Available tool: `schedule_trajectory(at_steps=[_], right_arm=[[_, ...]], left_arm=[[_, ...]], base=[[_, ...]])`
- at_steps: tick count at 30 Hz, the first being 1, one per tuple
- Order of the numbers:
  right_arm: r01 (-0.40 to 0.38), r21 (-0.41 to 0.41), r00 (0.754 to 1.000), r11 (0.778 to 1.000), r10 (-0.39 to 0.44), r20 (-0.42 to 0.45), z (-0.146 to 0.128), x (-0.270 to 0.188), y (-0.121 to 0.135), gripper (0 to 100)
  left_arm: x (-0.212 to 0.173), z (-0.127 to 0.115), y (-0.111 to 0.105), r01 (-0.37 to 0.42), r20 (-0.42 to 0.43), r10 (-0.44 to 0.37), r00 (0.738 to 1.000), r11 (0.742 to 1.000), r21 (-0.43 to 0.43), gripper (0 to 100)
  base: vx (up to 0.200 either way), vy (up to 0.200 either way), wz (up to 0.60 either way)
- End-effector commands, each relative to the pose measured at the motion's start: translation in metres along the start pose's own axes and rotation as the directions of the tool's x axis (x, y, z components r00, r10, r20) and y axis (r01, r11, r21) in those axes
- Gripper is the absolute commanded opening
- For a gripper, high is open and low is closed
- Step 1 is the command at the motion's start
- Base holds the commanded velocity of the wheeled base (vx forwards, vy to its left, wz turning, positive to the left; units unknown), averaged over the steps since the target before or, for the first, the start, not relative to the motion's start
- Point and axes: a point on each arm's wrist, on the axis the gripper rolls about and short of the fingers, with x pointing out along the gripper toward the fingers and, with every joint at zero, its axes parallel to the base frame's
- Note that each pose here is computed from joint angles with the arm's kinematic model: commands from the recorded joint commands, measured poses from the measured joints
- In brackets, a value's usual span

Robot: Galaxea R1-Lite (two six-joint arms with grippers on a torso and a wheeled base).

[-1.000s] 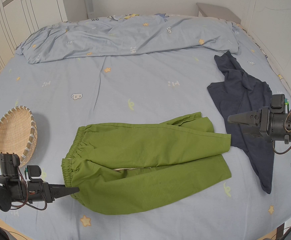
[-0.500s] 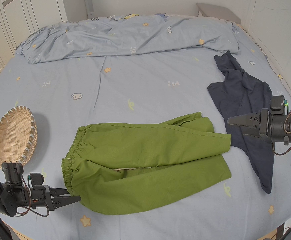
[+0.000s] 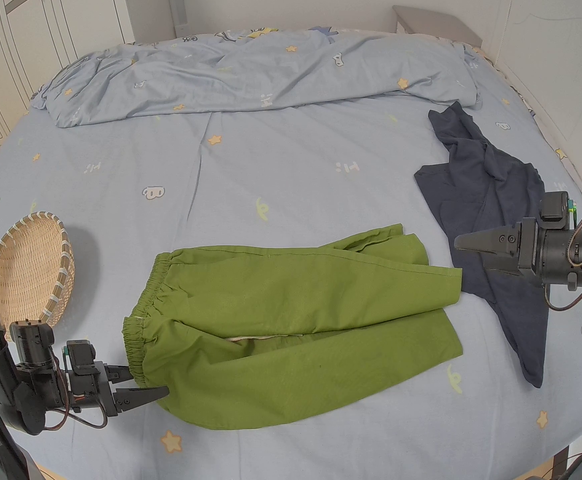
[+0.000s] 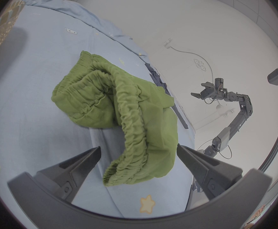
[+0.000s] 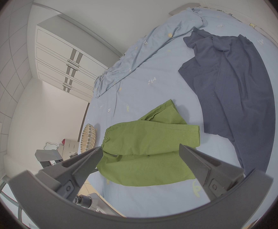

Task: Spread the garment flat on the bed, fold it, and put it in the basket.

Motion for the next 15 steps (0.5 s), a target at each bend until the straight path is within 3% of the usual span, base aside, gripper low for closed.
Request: schedule_trajectory(at_steps=[1,4,5,15], right_arm=[[0.001,0.001,1.000,1.000,-0.001,-0.001,0.0000,0.0005,-0.0002,100],[0.002,0.001,1.000,1.000,-0.002,0.000,0.0002,0.0004,-0.0005,100],[0.001,0.002,1.000,1.000,-0.001,-0.002,-0.0002,0.0005,-0.0007,100],[0.003,0.002,1.000,1.000,-0.003,-0.009,-0.0003,0.0031,-0.0015,100]], left_arm=[[0.0052,-0.0133,0.0042,0.008,-0.033,-0.010,0.999,0.999,-0.052,100],[0.0038,-0.0147,0.0011,0.009,-0.025,-0.010,1.000,0.999,-0.048,100],[0.0036,-0.0145,0.0006,0.009,-0.023,-0.010,1.000,0.999,-0.046,0],[-0.0001,-0.0137,0.0010,0.000,-0.015,-0.001,1.000,0.998,-0.055,0]], base=[[0.000,0.000,0.00],[0.000,0.000,0.00],[0.000,0.000,0.00],[0.000,0.000,0.00]])
